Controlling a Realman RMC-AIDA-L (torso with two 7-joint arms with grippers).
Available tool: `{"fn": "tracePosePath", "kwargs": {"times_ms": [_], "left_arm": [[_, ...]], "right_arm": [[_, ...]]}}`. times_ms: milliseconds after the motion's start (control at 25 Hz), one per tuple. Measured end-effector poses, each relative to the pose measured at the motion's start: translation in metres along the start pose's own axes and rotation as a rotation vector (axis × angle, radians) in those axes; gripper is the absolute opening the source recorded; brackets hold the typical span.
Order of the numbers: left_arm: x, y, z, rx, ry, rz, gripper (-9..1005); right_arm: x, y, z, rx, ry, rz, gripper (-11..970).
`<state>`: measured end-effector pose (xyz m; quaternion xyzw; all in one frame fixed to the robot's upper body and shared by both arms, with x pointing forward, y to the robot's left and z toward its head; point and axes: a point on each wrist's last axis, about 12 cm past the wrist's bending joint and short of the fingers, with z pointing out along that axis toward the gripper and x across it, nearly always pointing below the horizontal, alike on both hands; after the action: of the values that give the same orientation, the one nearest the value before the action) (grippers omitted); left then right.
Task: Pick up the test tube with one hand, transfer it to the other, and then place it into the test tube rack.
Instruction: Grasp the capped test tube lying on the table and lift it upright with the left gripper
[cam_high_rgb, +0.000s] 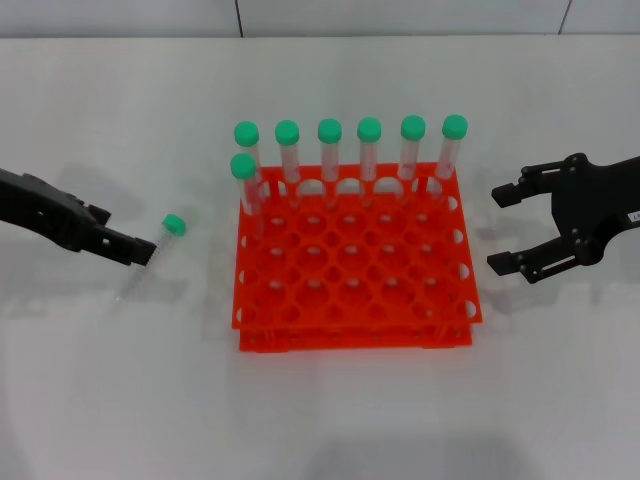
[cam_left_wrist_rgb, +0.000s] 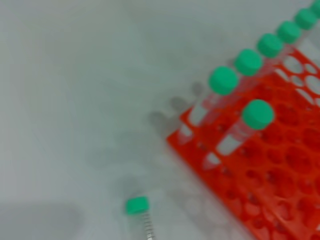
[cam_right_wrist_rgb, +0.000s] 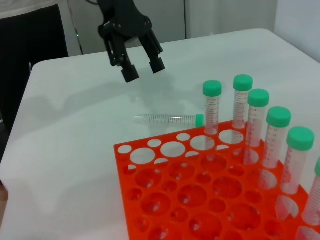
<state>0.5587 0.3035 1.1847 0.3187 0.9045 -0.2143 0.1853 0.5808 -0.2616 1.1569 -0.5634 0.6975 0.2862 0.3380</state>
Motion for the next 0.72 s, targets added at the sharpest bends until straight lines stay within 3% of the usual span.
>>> {"fn": "tracePosePath", "kwargs": {"times_ms": [360, 720], "left_arm": [[-0.003, 0.008, 0.001, -0.135, 0.129, -0.088, 874], [-0.007, 0.004, 0.015, -0.183, 0.203, -0.106, 874]], "right_arm": [[-0.001, 0.000, 0.001, -0.003, -0.001, -0.009, 870], [-0.002, 0.000, 0.002, -0.005, -0.001, -0.015, 870]]}}
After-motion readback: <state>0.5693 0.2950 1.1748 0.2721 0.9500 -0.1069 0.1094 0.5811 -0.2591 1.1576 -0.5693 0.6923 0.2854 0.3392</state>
